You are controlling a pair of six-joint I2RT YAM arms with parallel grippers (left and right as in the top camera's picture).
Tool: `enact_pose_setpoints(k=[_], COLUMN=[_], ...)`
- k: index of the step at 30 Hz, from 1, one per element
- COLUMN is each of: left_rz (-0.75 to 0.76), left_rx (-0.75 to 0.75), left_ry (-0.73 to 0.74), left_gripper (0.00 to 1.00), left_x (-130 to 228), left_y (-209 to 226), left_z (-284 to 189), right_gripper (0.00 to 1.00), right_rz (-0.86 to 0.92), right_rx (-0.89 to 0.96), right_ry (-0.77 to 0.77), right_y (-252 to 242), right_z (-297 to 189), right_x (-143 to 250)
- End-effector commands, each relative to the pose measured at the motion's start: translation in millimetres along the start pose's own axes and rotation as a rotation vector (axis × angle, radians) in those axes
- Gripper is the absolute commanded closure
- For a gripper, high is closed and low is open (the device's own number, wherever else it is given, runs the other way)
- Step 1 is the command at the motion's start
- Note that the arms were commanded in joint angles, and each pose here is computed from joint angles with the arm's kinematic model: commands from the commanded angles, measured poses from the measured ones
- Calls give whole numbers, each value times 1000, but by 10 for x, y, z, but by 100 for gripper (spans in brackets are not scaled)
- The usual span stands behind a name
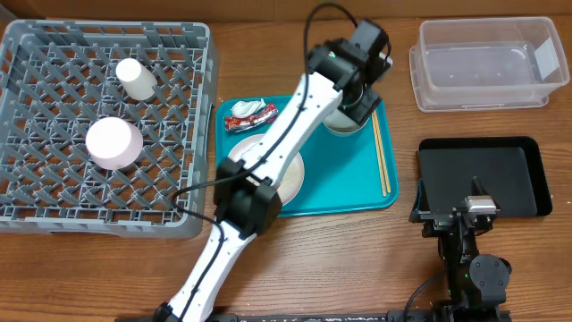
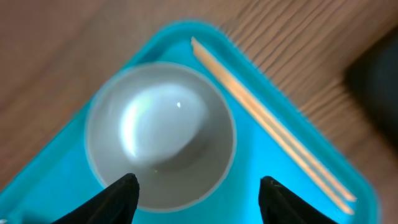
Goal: Sort waste into correct bins and load items into the dishwasher
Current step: 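Swing the left arm to the small white bowl and grasp its rim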
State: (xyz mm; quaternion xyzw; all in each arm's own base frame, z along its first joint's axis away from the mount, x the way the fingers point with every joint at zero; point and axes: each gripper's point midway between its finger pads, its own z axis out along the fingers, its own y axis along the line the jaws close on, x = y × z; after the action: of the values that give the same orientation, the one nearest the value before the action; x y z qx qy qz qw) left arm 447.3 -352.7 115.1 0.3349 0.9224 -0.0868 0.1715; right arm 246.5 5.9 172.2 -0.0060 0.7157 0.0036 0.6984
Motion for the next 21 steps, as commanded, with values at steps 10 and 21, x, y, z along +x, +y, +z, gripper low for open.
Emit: enact_pose_setpoints(k=[10,21], left_rz=[104,103], left_rx=[-3,160], left_ry=[133,161], left_gripper=[42,38], left_x=[309,397], left_y=[-17,-315], left_z=[460,380], right_gripper=[0,0], right_rz=[-3,-3], right_rx=[-12,-12], right_ry=[-5,-5], right_y=[25,25], right_z=[-1,-1], right_x=[15,15])
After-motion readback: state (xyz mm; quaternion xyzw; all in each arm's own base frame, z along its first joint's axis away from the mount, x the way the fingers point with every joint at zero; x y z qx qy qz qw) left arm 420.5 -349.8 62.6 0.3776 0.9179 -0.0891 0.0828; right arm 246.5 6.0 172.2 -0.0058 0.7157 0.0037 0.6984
